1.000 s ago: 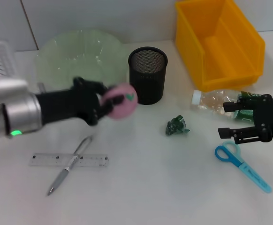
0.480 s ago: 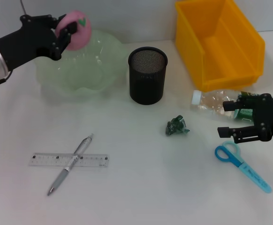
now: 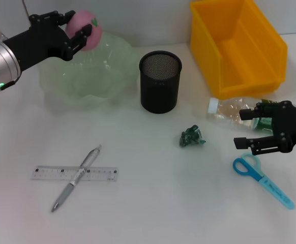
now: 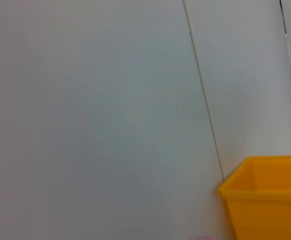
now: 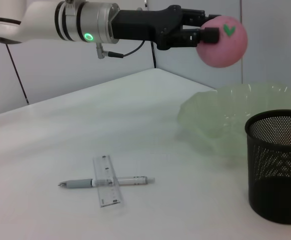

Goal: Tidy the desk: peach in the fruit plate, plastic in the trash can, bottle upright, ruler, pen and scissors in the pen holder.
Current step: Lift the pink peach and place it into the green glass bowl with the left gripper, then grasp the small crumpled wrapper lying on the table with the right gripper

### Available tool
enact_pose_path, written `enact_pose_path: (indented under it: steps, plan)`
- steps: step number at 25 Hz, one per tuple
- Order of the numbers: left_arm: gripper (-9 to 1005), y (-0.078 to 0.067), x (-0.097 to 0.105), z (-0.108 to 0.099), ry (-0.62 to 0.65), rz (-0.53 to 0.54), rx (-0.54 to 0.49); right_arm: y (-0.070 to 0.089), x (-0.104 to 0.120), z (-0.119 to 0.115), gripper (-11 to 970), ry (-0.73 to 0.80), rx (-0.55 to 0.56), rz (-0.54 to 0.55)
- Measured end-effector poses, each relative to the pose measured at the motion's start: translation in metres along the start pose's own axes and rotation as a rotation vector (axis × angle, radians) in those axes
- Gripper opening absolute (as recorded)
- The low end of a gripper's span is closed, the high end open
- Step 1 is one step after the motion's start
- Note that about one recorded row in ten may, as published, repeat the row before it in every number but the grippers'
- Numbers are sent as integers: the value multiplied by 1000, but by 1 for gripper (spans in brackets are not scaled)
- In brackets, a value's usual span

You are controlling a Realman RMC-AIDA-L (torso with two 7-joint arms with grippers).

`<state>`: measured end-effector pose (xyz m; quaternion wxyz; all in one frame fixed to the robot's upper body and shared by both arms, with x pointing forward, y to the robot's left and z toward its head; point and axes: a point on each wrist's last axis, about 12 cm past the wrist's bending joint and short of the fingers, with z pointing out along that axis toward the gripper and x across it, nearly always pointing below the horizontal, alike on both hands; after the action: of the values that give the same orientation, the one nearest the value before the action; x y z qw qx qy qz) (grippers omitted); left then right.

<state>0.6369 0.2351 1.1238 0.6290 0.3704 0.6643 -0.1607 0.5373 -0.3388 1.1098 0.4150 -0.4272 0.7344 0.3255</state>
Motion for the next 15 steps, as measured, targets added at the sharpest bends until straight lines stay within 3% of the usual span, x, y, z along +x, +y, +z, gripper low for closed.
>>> enact_pose_path:
  steps: [9,11,15]
  plan:
    - [516,0,0,0,2,3,2,2,0,3,824,-10,3,-1]
    - [744,0,0,0,2,4,4,2,-1,3,824,-9,7,-4]
    - [842,-3,-1,-2,-12,3,26,1,-2,0,825,-18,29,5]
